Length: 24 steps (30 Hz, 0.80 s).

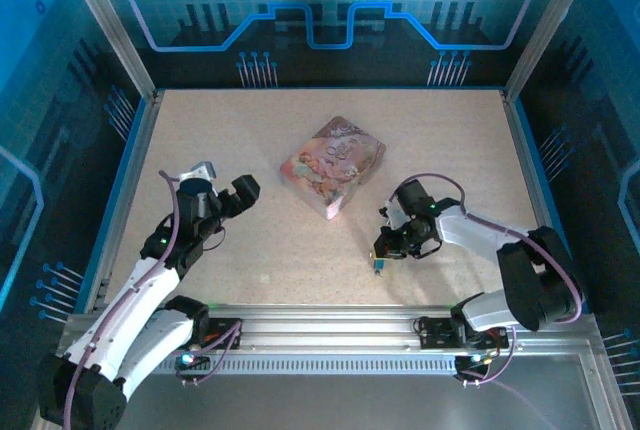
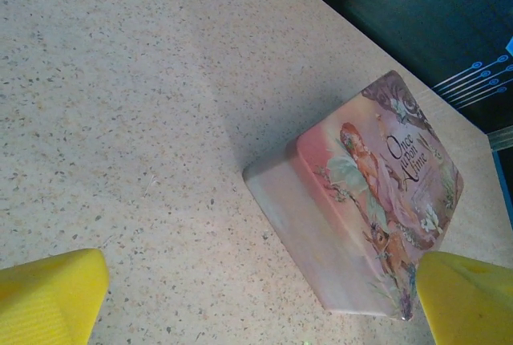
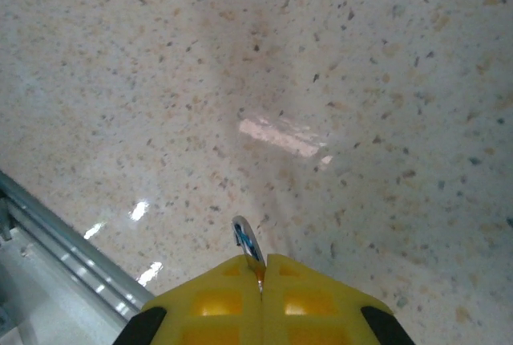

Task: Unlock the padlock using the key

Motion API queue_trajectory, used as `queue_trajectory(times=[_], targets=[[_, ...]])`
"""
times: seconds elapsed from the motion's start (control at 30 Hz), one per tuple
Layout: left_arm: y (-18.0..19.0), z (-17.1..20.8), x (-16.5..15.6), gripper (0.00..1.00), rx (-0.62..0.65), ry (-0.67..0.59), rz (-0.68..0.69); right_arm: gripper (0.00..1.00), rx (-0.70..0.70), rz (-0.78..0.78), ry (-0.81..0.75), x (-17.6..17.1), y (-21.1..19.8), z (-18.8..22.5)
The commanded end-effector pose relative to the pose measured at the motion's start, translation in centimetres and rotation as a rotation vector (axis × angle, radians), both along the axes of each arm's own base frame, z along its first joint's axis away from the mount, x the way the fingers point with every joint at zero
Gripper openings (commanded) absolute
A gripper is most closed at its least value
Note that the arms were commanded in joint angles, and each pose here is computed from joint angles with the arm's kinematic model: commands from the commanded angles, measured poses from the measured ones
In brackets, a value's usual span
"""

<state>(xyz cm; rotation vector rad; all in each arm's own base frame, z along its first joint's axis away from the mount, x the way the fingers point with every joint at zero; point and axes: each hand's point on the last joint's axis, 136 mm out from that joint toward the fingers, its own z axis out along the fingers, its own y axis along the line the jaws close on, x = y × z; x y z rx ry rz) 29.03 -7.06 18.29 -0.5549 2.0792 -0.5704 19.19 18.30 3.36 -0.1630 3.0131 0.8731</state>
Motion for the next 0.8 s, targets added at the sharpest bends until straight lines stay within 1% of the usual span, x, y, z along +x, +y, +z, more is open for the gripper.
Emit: queue_trajectory(times=[0.0,0.13,0.33,0.4,0.6,0.77], targets=[[0.5,-0.7,-0.4,0.99,0.026,0.015,0.002,0.01,-0.009,-0.006,0.002,0.6,0.5,-0.7],[0.5,-0.9,-0.4,0.99,0.028,0.019,0.003,0.05,-0.012,-0.002,0.009,0.9,0.6,-1.2],[0.6,-1.0,-0.6,0.99,0.038,0.026,0.0,0.19,-0.013,-0.004,-0.011,1.4,0.5,-1.0],[0.7,-0.9,-0.6,0.99,0.041,0.024,0.002,0.22,-0.019,-0.008,-0.028,1.7,0.2,-0.5],[1.0,-0.1,-0.6,0.99,0.055,0.02,0.007,0.26,-0.048,-0.026,-0.138,3.1,-1.6,2.8],[1.7,0.6,-0.6,0.99,0.079,0.013,0.022,0.32,-0.076,-0.081,-0.297,5.1,-4.4,7.3]])
